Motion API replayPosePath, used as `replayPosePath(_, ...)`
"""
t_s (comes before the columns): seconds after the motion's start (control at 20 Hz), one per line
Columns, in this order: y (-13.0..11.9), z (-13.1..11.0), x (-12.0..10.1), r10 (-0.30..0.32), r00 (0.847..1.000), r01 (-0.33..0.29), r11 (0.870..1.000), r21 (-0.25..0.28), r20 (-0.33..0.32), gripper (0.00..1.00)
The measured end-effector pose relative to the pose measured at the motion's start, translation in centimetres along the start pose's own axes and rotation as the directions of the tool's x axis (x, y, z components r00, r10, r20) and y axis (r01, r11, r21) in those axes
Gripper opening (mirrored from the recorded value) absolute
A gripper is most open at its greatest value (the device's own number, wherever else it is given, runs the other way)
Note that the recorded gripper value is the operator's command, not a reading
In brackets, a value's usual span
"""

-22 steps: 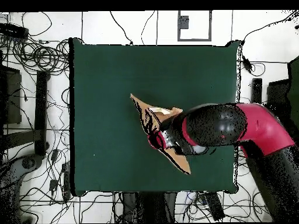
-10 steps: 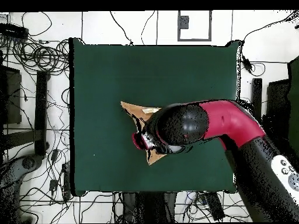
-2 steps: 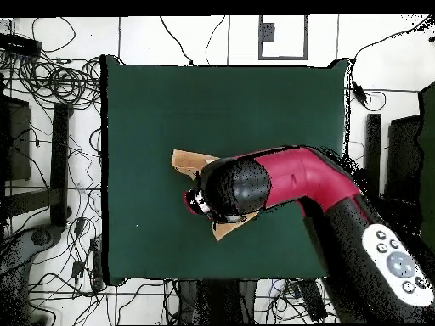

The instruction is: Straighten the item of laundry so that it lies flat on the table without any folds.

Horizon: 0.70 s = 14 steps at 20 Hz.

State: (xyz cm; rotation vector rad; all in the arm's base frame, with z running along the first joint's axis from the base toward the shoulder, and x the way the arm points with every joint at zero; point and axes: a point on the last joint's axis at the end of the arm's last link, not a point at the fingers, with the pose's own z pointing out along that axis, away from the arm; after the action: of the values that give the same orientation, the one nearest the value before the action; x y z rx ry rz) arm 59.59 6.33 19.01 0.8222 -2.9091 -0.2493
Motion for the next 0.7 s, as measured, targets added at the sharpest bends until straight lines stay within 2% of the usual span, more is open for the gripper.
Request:
replayPosePath(0.05, 0.4, 0.5, -0.2, -0.004, 1.0, 0.004, 0.999, 0.035, 0.006, 0.0)
replayPosePath(0.2, 1.4, 1.5, -0.5, 0.003, 1.0, -0.004, 0.996, 0.084, 0.012, 0.0)
replayPosePath(0.45, 4.9, 3.7, -1.0, 0.049, 0.999, -0.05, 0.983, 0.178, 0.012, 0.0)
replayPosePath(0.7, 7.6, 5.1, -1.3, 0.085, 0.996, -0.086, 0.974, 0.209, 0.01, 0.0)
